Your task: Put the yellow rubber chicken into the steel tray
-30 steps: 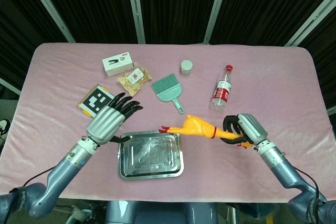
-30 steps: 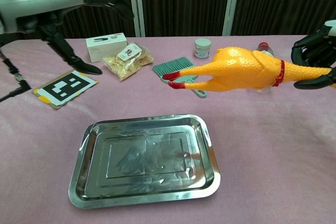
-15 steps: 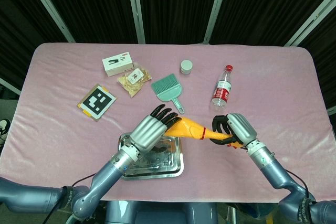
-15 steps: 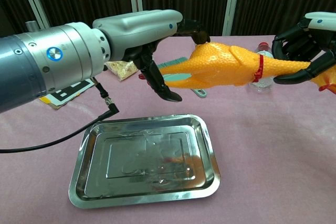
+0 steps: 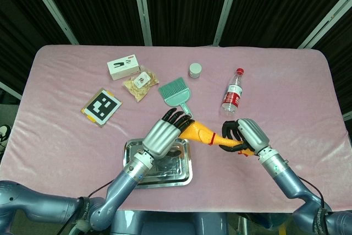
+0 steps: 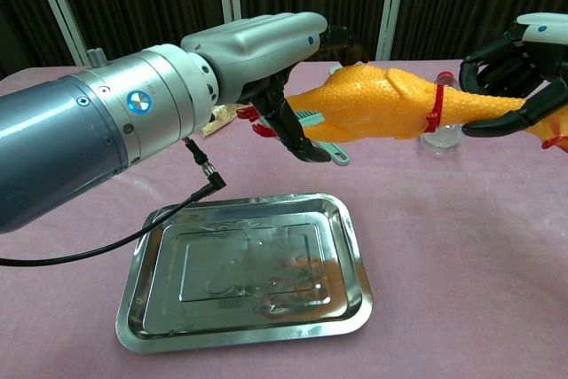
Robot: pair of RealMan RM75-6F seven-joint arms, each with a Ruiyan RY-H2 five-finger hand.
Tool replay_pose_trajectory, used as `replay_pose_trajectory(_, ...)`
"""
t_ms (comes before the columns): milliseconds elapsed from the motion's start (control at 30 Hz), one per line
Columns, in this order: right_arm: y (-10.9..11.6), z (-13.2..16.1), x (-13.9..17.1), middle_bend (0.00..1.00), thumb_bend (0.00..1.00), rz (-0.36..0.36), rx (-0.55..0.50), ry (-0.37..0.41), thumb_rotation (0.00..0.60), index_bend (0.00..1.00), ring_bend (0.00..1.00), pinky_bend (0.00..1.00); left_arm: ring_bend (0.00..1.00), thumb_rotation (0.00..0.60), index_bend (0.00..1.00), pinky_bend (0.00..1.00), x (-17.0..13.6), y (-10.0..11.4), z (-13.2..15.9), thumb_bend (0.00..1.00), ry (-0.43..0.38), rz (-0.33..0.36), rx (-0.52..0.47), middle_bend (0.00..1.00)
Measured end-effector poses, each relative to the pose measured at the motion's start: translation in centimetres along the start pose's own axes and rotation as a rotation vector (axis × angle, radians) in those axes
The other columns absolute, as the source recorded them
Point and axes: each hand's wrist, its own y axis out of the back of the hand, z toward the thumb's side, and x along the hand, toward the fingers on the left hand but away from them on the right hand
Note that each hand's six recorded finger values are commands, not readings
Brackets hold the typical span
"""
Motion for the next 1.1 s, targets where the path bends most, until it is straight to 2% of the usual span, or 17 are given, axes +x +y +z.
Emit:
replay_pose_trajectory(167,-0.1,0.2,0.3,0.86,0.25,0.011,-0.002,0.007,0.600,1.00,0.81,0.88,0.12,0.600,0.20,0.13,0.5,0.1,0.3,0.23,0.001,0.023,-0.024,0.19)
replay_pose_trajectory(567,-0.3,0.3,0.6,0.86,0.25,0.024,0.002,0.016,0.600,1.00,0.81,0.88,0.13,0.600,0.20,0.14,1.4,0.5,0.8,0.24,-0.004,0.052,-0.061,0.19)
replay_pose_trajectory(700,-0.5,0.2,0.6,0.86,0.25,0.026,0.001,0.016,0.600,1.00,0.81,0.88,0.15,0.600,0.23,0.15,1.5,0.7,0.8,0.24,-0.004,0.064,-0.067,0.21)
replay_pose_trajectory(967,-0.7,0.5,0.6,0.86,0.25,0.031,0.001,0.028,0.600,1.00,0.81,0.88,0.38,0.600,0.46,0.28,1.7,0.7,1.2,0.42,-0.006,0.080,-0.075,0.46)
replay_pose_trajectory(1100,-0.7,0.6,0.6,0.86,0.25,0.035,-0.005,0.032,0.600,1.00,0.81,0.88,0.55,0.600,0.62,0.37,1.9,0.7,1.5,0.52,-0.008,0.090,-0.077,0.63)
